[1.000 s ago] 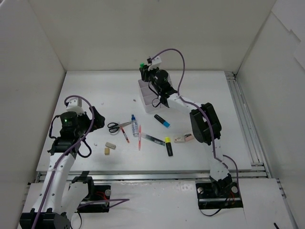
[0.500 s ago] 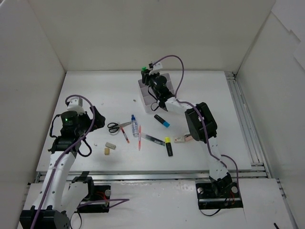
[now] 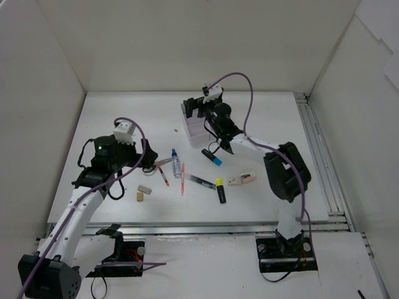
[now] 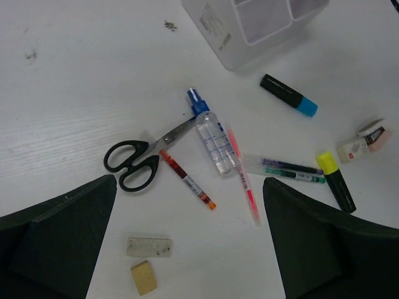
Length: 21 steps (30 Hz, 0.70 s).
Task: Sort the stationery into containers
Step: Place the stationery in the storage box, then pick up the stationery from the center of the board.
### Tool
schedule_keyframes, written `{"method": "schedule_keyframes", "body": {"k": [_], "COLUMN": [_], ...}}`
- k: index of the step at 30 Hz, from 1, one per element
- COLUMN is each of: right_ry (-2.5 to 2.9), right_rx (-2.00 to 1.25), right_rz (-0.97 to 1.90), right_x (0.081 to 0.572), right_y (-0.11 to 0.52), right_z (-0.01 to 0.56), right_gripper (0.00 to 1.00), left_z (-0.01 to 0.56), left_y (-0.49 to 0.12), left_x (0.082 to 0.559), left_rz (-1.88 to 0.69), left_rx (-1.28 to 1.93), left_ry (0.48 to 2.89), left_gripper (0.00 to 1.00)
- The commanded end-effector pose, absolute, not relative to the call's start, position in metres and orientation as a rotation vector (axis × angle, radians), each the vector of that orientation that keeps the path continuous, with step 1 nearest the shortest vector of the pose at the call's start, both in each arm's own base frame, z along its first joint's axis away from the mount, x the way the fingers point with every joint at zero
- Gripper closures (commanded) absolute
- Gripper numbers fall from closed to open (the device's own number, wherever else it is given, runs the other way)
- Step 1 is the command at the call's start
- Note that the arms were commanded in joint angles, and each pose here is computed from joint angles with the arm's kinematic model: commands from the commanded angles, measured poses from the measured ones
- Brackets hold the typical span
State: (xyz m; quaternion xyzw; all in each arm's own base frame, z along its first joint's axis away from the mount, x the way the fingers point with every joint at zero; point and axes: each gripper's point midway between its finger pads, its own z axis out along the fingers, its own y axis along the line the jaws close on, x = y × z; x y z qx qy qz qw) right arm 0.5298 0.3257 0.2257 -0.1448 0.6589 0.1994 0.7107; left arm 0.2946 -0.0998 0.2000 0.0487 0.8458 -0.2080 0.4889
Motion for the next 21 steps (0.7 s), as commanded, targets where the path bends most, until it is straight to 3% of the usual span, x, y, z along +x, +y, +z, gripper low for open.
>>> {"method": "schedule_keyframes", "body": {"k": [1,6,9,10,11,13,15,16,17,21], "right_ry": [1.263,1.637,1.861,1.892,1.923,1.899,1.772,1.745,1.817,1.802], "right_rx": [-0.233,-0.015,0.162,0.194,0.252,0.311,0.384,0.395,0.397,0.458], "right_rz": [0.473,0.321,0.185,0.138,0.077,0.057,0.131,0.141,0.092,0.046], "right_x": [0.487,0.441,0.412,0.403,0.39,0.364,0.341,0.332,0.313,0.276], "right_y": [0.296,0.213,0.141,0.125,0.107,0.083,0.066,0.06,0.05,0.023], "right_z": [0.34,0.302,0.277,0.274,0.263,0.271,0.316,0.326,0.28,0.283], "right_gripper": [0.02,0.02,0.02,0.02,0.02,0.02,0.02,0.02,0.02,0.02], "left_z": [0.269,0.268,0.258,0.279,0.26,0.279,0.258,0.278,0.243,0.197], "left_y": [-0.141,-0.201,-0.236,-0.252,-0.262,-0.28,-0.294,-0.302,-0.303,-0.312], "left_x": [0.309,0.322,0.321,0.318,0.317,0.327,0.337,0.343,0.332,0.336], "left_rz": [-0.524,-0.412,-0.432,-0.471,-0.507,-0.499,-0.532,-0.483,-0.543,-0.402], "left_rx": [0.432,0.952,1.258,1.347,1.442,1.532,1.616,1.676,1.792,2.015], "left_ry": [1.809,1.629,1.548,1.442,1.457,1.311,1.313,1.211,1.292,1.293], "left_gripper": [0.01,0.0,0.0,0.01,0.0,0.0,0.0,0.0,0.01,0.0]}}
